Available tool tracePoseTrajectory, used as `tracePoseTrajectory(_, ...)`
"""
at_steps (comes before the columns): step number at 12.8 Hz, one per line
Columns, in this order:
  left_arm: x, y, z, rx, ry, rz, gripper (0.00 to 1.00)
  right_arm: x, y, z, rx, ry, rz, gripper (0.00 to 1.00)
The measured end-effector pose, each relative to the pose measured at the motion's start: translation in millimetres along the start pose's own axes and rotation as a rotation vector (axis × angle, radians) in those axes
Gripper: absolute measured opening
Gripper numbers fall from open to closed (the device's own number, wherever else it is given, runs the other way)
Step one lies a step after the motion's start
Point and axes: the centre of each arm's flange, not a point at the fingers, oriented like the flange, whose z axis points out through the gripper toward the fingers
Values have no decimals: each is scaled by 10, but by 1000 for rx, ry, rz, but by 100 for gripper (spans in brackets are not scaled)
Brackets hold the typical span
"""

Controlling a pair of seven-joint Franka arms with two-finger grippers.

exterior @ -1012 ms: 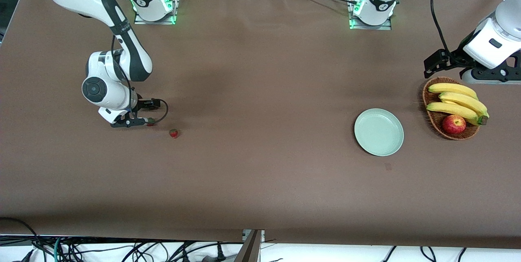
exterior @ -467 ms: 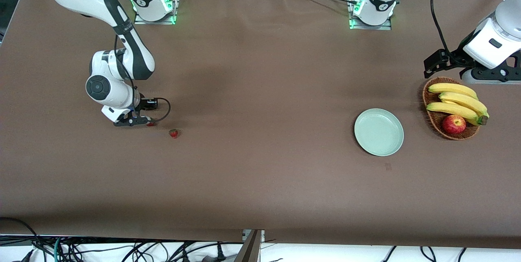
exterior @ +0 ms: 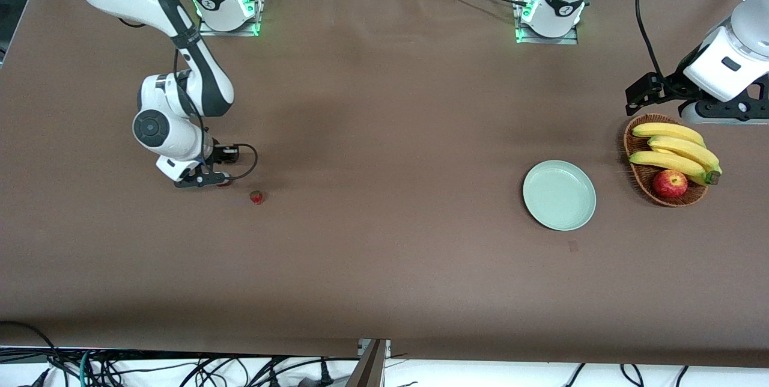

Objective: Collect all strawberries into plate
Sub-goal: 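Carry the strawberry with the right gripper toward the table middle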

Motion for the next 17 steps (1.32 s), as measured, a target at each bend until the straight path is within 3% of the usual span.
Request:
tracePoseTrajectory(5, 0, 0, 0, 0, 0, 0, 100, 144, -2071, -517, 133, 99, 228, 36)
tracePoseTrajectory(10, 3, -12, 0, 0, 0, -2, 100, 182, -4241, -217, 307, 105, 483, 36)
tracePoseTrajectory(14, 3, -17, -1, 0, 0, -3, 100, 252, -4807, 213, 430, 172, 526, 36)
tracePoseTrajectory(16, 4, -15, 10, -2, -4, -3, 100, 242, -4858, 260, 445, 190, 518, 36)
tracePoseTrajectory(17, -5, -6, 40, -11, -24, -4, 100, 233, -4876, 266, 441, 201, 505, 43)
